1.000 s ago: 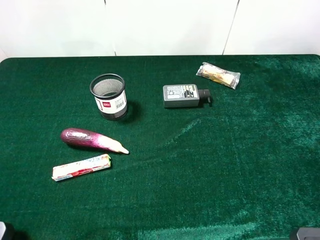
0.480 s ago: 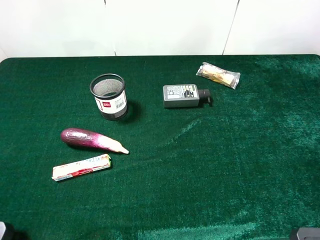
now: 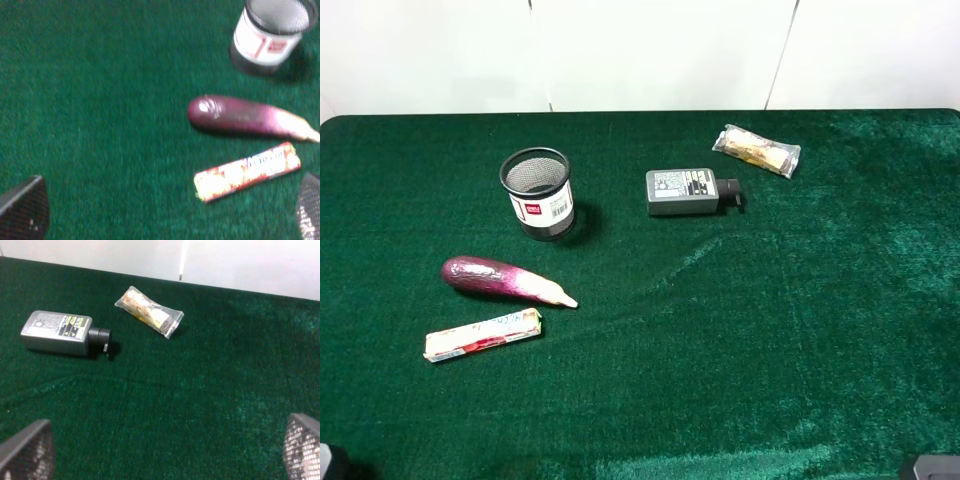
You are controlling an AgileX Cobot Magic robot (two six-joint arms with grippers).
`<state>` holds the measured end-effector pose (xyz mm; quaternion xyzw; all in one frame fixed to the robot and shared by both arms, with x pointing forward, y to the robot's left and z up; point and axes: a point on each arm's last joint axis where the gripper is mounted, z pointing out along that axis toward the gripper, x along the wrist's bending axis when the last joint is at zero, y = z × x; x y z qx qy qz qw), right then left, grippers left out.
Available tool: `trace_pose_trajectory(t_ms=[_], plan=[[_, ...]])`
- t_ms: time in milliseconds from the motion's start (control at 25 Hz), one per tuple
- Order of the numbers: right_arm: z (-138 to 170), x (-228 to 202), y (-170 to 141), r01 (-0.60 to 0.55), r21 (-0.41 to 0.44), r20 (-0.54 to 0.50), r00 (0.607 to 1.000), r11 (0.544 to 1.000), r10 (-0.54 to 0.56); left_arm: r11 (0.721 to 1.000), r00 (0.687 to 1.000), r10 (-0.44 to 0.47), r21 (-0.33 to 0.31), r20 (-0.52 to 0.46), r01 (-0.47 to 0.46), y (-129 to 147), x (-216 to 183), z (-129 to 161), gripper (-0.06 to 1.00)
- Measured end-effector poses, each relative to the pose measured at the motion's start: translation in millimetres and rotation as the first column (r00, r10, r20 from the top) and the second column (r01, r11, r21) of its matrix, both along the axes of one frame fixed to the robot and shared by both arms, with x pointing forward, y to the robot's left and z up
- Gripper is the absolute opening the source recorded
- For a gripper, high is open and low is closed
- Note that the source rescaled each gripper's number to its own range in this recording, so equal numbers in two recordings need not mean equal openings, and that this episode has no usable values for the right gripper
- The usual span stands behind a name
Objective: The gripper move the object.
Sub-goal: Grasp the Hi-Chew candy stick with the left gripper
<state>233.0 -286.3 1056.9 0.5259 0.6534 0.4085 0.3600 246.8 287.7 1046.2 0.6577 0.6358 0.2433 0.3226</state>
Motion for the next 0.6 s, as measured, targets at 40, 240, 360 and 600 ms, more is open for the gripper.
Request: trace_pose_trajectory(t_ms=[40,240,360,600], plan=[[0.0,0.0,0.0,0.000,0.000,0.000,1.000,1.000,0.000,1.000,0.999,-0.013,0.008,-0.031,0.013,0.1,5.6,1.7,1.00],[0.0,0.0,0.0,0.000,0.000,0.000,1.000,1.000,0.000,0.992,0.976,-0.113,0.032,-0.186,0.121,-1.3,34.1,4.0,0.99],[0.0,0.0,0.0,0.000,0.000,0.000,1.000,1.000,0.000,0.981,0.944,-0.176,0.027,-0.281,0.191,-3.7,50.4,-0.6,0.99],[0.0,0.0,0.0,0.000,0.000,0.000,1.000,1.000,0.000,0.925,0.855,-0.311,0.077,-0.415,0.373,-16.2,82.1,-14.5,0.98]])
